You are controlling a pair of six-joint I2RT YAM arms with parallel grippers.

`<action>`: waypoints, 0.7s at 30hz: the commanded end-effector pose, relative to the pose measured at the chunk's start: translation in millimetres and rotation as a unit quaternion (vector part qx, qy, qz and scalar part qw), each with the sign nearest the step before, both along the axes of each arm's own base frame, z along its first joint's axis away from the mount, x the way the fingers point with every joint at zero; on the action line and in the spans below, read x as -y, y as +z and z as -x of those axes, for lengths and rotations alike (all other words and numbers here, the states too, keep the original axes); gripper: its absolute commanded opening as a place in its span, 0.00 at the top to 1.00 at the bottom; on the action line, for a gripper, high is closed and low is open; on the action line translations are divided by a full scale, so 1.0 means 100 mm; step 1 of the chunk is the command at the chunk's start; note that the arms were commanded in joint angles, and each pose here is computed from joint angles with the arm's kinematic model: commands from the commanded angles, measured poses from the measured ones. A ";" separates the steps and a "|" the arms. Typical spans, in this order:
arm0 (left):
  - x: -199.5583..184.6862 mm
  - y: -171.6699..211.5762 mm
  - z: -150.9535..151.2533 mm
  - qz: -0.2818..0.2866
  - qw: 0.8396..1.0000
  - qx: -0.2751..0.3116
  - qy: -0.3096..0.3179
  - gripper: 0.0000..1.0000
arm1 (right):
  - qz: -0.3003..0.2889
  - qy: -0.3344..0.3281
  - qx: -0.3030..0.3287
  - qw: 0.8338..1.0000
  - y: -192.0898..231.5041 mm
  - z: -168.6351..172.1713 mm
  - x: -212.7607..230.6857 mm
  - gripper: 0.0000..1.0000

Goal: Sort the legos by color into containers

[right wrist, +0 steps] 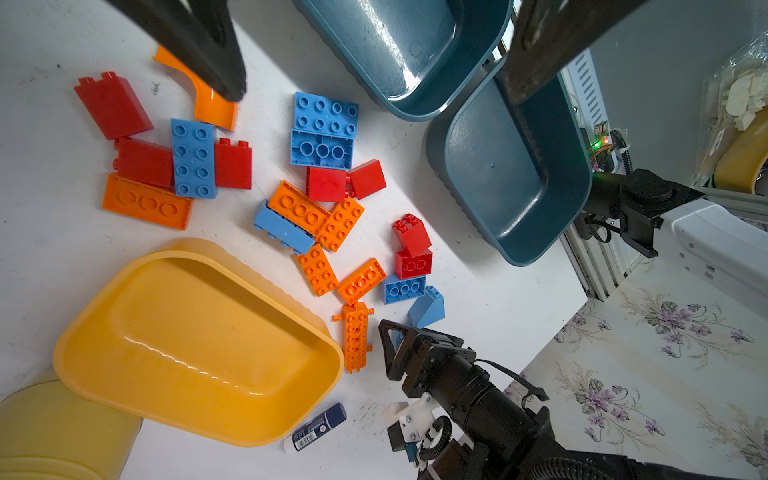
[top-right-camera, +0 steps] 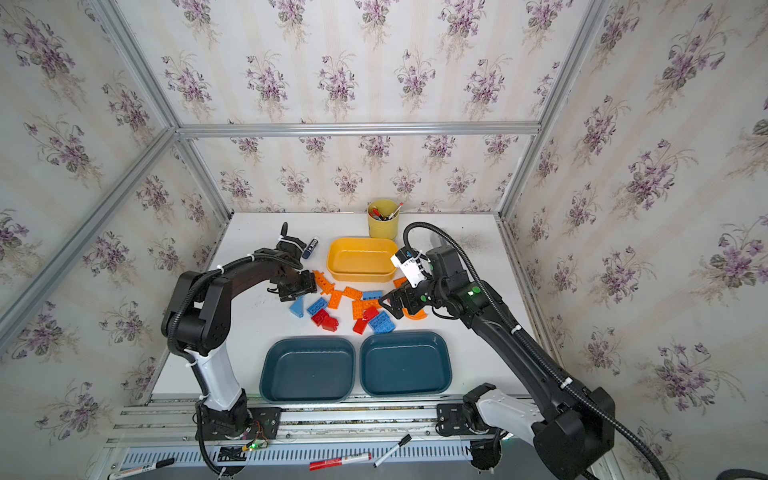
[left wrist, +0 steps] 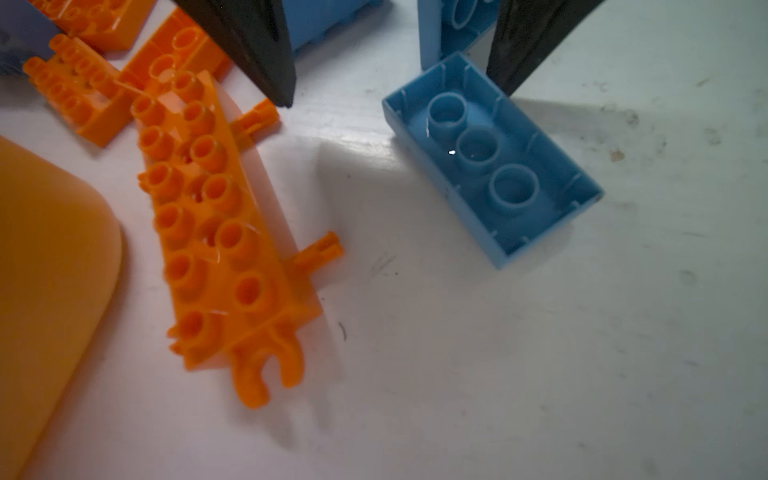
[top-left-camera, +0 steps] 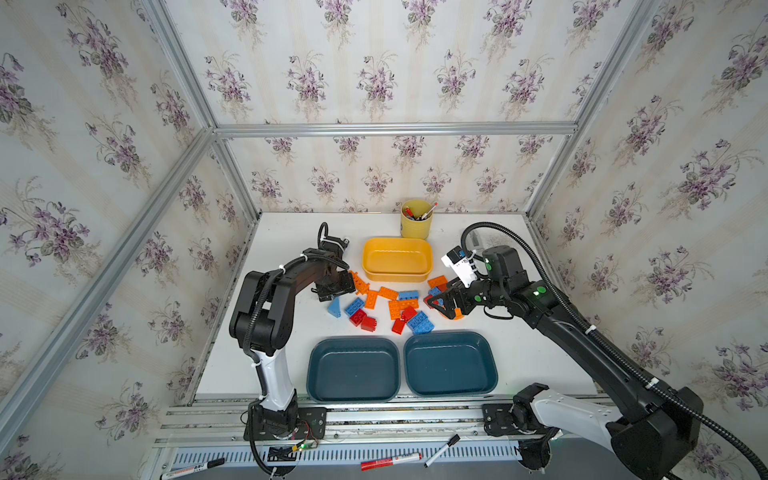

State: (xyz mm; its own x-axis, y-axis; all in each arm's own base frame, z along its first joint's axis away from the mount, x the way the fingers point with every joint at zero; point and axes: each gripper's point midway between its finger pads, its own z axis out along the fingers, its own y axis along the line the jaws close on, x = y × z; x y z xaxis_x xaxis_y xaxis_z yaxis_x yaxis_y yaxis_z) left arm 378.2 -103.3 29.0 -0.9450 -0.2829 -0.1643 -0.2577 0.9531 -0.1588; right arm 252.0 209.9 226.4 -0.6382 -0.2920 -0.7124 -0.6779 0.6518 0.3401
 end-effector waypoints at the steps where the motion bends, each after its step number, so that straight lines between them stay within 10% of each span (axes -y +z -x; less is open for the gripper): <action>1: -0.02 0.13 -0.08 -0.009 0.999 0.024 0.019 0.25 | -0.005 0.002 0.002 1.000 0.01 -0.02 -0.02 0.00; 21: -0.28 0.01 -0.20 -0.070 0.976 0.063 0.195 0.21 | -0.013 0.018 -0.001 1.000 -0.03 -0.01 -0.02 0.00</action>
State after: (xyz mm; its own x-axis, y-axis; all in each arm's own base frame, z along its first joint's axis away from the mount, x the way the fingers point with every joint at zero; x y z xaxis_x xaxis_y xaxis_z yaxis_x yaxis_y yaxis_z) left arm 390.7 -81.0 29.4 -0.7792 -0.5485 -0.3033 -0.5495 0.8306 -0.0904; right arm 253.1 210.4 218.0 -0.6529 -0.2966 -0.6969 -0.6783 0.6384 0.3638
